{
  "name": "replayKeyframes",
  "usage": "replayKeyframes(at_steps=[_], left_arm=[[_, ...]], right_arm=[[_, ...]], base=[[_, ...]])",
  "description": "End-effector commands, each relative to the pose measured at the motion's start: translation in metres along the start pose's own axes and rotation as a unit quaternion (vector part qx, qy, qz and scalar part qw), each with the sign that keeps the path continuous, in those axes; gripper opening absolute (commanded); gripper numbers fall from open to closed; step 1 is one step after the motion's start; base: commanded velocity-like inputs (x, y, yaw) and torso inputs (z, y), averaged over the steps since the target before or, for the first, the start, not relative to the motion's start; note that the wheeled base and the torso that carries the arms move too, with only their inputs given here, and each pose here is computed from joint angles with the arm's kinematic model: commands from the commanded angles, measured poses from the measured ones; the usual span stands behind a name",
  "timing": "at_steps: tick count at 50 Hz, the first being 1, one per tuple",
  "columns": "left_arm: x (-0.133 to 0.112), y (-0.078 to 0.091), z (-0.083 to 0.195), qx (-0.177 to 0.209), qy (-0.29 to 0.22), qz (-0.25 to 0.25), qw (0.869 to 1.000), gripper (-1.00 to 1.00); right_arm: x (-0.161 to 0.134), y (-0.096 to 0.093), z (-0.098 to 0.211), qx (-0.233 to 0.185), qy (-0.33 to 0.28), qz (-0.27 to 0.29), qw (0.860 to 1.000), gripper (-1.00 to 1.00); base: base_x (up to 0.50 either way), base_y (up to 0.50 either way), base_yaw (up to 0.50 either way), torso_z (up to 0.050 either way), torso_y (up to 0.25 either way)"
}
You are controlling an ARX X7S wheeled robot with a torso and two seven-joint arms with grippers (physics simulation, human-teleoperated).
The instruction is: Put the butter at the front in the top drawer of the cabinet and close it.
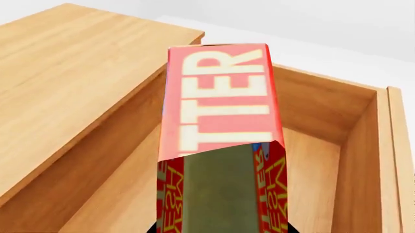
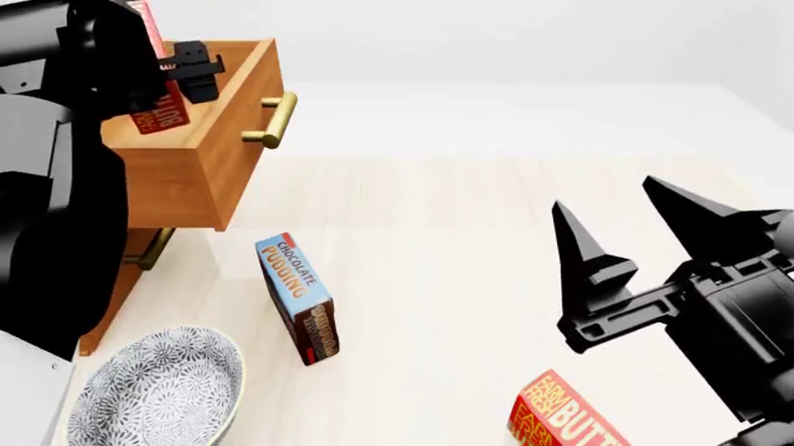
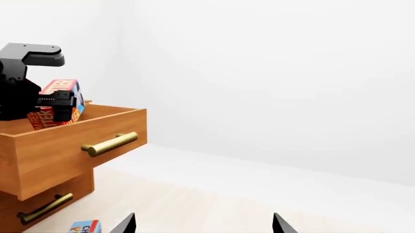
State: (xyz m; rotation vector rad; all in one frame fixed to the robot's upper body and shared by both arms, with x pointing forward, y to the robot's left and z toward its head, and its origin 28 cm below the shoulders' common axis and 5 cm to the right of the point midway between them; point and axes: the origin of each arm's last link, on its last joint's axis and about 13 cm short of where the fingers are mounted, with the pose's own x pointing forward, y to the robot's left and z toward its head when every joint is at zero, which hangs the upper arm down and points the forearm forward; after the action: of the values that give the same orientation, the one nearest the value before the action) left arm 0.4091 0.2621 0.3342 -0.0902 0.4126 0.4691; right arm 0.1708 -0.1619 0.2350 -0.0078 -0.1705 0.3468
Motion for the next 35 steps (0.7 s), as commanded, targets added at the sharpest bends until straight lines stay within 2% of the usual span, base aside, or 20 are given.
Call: replayKeyframes(at_steps=[1,8,9,15,16,35], left_arm=[[-0.0044,0.0021,0.0082,0.006,-0.015,0.010,1.000,-1.00],[-0.0044,0.0021,0.0082,0.006,-0.015,0.010,1.000,-1.00],[-0.0028,0.0021,0.0014,0.008,0.013,0.004,1.000,-1.00],[-0.0028,0.0017,0.0002,0.013,0.017,-0.003,1.000,-1.00],[-0.0030,0.0018,0.0003,0.014,0.018,-0.005,1.000,1.00],[-0.0064,0.0011,0.0040,0.024,0.012,-0.009,1.000,1.00]], right_arm=[[-0.0018,0.0000,-0.0017,0.002,0.000,0.002,1.000,1.00],[-0.0028,-0.0001,-0.0019,0.003,-0.003,0.003,1.000,1.00],[-0.0029,0.0000,-0.0019,0.003,-0.004,0.004,1.000,1.00],[-0.0032,0.0005,-0.0014,0.001,-0.006,0.005,1.000,1.00],[-0.0034,0.0006,-0.0015,0.000,-0.007,0.005,1.000,1.00],[-0.0056,0.0007,-0.0020,0.001,-0.014,0.010,1.000,1.00]], base=[[0.00,0.00,0.00,0.000,0.000],[0.00,0.00,0.00,0.000,0.001],[0.00,0.00,0.00,0.000,0.000],[0.00,0.00,0.00,0.000,0.000],[0.00,0.00,0.00,0.000,0.000],[0.00,0.00,0.00,0.000,0.001]])
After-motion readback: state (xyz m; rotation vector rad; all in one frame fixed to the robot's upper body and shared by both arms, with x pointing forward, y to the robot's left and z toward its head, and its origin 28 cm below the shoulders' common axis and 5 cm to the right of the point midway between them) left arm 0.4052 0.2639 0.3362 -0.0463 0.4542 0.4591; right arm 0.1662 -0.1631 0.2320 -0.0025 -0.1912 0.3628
